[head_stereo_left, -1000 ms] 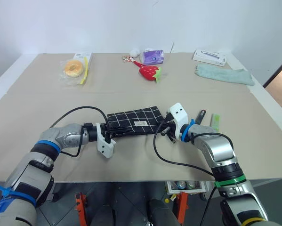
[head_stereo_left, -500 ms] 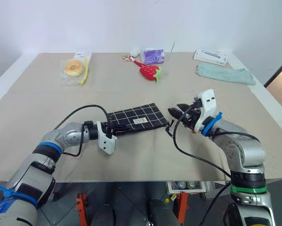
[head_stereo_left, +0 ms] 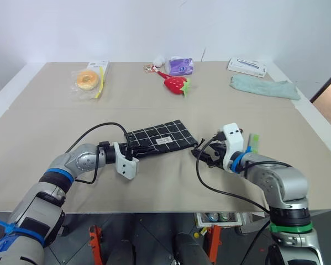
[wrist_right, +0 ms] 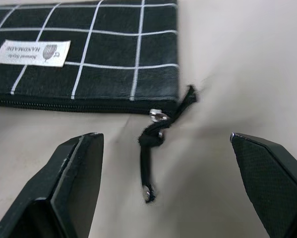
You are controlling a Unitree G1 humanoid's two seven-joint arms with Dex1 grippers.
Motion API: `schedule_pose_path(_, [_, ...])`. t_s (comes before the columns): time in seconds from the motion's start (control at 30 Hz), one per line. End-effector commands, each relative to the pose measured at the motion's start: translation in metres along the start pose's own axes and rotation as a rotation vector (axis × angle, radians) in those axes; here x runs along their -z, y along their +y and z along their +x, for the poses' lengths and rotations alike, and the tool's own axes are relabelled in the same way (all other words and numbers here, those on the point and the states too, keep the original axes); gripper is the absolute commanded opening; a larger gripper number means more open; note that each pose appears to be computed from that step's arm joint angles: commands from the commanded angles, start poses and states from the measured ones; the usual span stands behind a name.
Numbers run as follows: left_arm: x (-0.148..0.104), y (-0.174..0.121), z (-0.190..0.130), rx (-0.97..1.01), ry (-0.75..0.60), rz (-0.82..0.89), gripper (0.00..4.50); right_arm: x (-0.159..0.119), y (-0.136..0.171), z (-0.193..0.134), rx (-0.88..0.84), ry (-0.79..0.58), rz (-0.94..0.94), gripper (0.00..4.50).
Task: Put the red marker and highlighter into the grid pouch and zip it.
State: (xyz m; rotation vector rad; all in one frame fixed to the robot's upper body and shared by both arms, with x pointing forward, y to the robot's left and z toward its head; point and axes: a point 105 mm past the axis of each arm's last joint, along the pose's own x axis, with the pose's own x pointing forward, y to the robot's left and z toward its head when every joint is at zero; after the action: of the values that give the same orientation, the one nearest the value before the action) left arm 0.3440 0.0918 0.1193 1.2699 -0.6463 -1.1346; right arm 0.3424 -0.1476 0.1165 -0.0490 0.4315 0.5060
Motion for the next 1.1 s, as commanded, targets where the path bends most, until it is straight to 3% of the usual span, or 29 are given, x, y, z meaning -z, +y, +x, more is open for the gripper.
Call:
schedule_pose_path(0.03, [-0.002,-0.02,0.005,0.069,0.008,0.007,0.0,-0.009,0.002,0.006,0.007,-0.037,-0.045,4.4])
schedule_pose_path(0.13, [0.004,-0.041,0.002,0.168,0.045,0.045,0.0,-0.01,0.004,0.009,0.002,-0.042,-0.059,4.4])
schedule_pose_path(0.23, [0.007,-0.054,-0.001,0.225,0.066,0.063,0.0,-0.012,0.004,0.012,0.005,-0.046,-0.064,3.61])
schedule_pose_path(0.47, [0.008,-0.054,0.0,0.233,0.074,0.078,0.0,-0.01,0.003,0.012,0.01,-0.021,-0.093,0.09])
schedule_pose_path(0.6, [0.01,-0.048,0.002,0.203,0.083,0.072,0.0,-0.014,0.01,0.012,-0.02,-0.044,-0.103,0.09])
schedule_pose_path(0.93, [0.006,-0.033,0.006,0.104,0.06,0.03,0.0,-0.01,0.064,0.011,-0.249,-0.062,-0.187,0.09])
schedule_pose_path(1.1, [0.003,-0.027,0.008,0.073,0.044,0.021,0.0,-0.009,0.05,0.015,-0.181,-0.05,-0.198,0.09])
